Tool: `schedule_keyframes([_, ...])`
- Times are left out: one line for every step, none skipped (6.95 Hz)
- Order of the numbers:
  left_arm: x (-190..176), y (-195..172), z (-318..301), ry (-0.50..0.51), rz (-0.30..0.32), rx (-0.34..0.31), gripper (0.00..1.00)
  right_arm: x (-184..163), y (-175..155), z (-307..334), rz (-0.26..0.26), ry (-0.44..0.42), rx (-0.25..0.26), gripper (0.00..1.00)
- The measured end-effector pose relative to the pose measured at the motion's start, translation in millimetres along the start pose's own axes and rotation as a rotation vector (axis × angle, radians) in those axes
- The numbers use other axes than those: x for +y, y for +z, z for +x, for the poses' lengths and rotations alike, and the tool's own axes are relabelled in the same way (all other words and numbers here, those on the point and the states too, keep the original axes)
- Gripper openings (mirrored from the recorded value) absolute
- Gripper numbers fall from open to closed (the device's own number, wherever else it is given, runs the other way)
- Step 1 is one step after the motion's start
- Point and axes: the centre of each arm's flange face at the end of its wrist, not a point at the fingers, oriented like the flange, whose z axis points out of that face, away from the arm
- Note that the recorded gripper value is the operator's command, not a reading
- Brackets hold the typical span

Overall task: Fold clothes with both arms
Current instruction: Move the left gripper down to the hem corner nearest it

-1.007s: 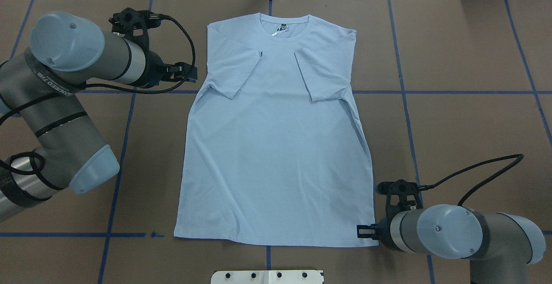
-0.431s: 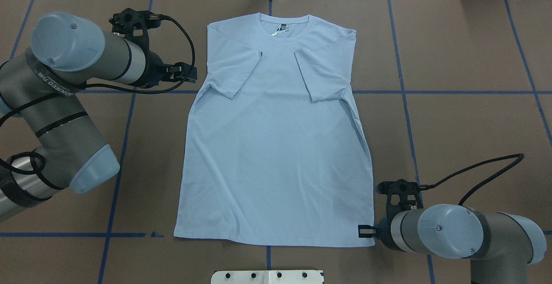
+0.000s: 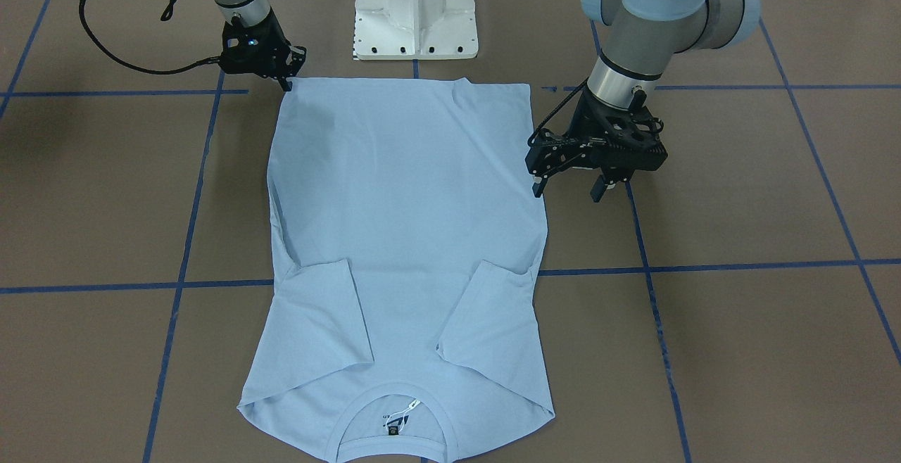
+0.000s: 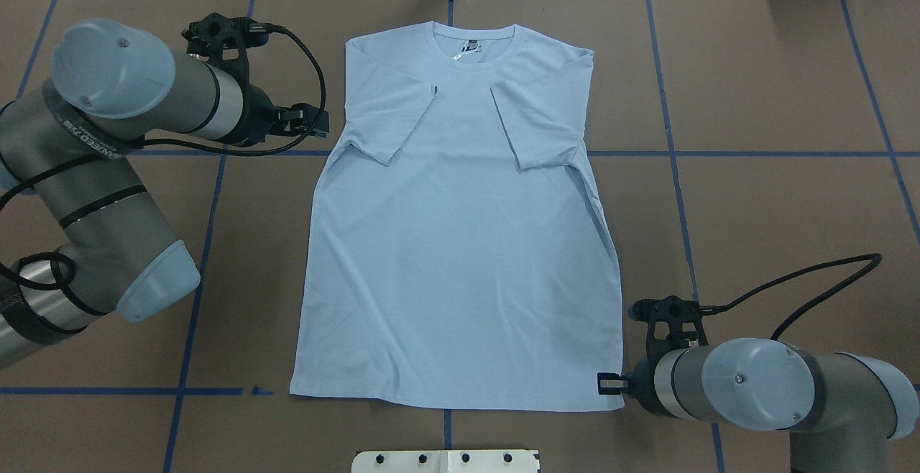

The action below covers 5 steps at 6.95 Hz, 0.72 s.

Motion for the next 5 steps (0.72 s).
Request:
schedule_keyframes([0.8,-2.3,0.5,-0.011,-0.002,0.004,1.0,0.3,-4.8,-1.8,-0.002,0.0,-0.01,0.0])
schedule_keyframes([5.9,-5.0,0.3,-0.04,-0.018,0.013,1.0,0.4,-7.4,-2.8,-0.003,-0.001,-0.015,0.0])
schedule_keyframes([20.6,-6.4,0.3,-0.094,-0.052,0.024,1.0,0.4,-8.7,-2.3,-0.003,-0.001,-0.016,0.0])
schedule_keyframes([52.1,-7.7,-3.1,-0.169,-0.098,0.028,1.0,0.4,-10.9,-1.3,-0.001,0.0,-0.017,0.0])
schedule_keyframes([98.5,-8.1,-9.9,-0.234,-0.144,0.013,1.0,-0.3,-13.9,-0.5,0.002,0.001,-0.02,0.0])
